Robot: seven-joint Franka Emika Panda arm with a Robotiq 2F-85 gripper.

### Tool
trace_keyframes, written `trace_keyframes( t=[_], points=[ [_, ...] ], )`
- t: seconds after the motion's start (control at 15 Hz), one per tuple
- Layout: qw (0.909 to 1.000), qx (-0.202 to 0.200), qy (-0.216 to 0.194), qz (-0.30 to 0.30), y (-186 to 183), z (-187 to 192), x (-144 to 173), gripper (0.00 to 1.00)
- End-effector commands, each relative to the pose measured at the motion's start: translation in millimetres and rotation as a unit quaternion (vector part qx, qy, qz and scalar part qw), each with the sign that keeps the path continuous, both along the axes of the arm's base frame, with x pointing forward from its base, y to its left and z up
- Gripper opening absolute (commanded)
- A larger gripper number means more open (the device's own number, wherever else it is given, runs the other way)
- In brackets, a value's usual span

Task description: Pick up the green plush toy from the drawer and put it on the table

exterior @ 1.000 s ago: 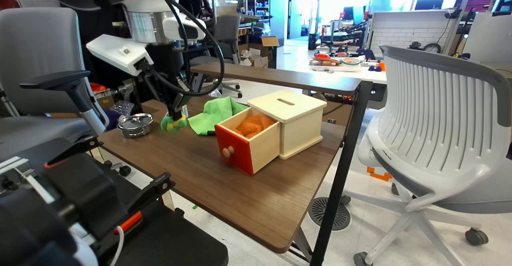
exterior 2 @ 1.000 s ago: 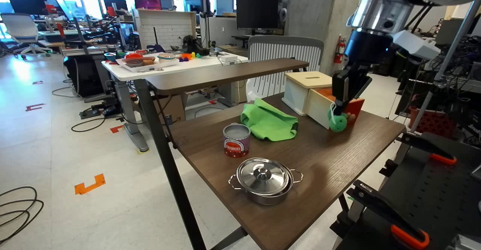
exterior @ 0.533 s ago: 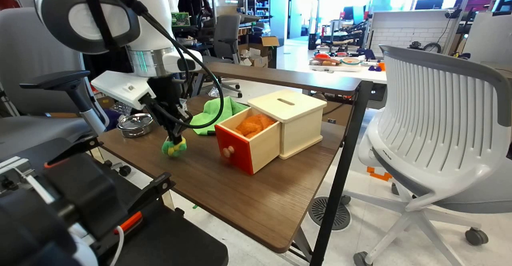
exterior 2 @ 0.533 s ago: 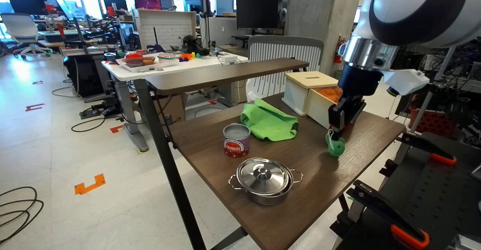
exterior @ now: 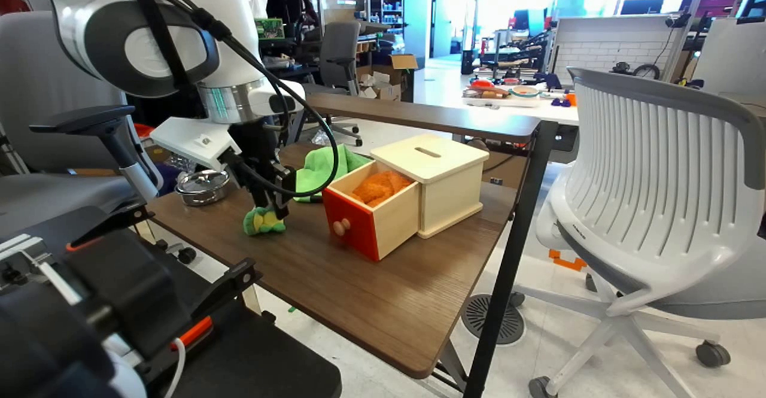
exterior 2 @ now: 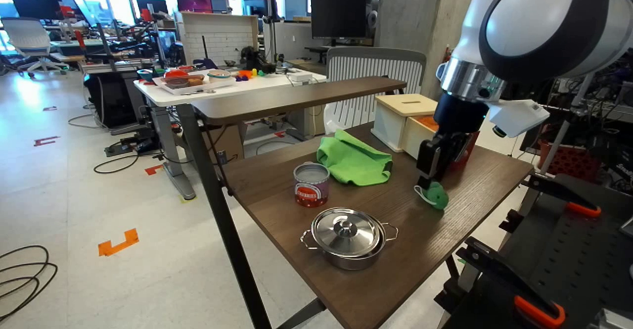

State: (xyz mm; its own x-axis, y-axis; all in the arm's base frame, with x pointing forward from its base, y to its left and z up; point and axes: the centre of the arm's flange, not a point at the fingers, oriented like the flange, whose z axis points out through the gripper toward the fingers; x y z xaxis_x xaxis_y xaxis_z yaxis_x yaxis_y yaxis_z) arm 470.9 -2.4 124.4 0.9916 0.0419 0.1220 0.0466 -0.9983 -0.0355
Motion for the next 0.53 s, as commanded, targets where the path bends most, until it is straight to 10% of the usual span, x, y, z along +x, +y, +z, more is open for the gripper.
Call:
trace_keyframes(
  t=[0.0, 0.13, 0.47],
  points=[
    [0.9997, 0.008, -0.02, -0.007, -4.5, 26.6, -1.6, 0.84],
    [0.9992, 0.031, -0.023, -0.01, -7.1, 50.5, -7.7, 0.98],
    [0.9982, 0.057, -0.009, -0.014, 4.2, 55.7, -4.6, 1.0]
  ],
)
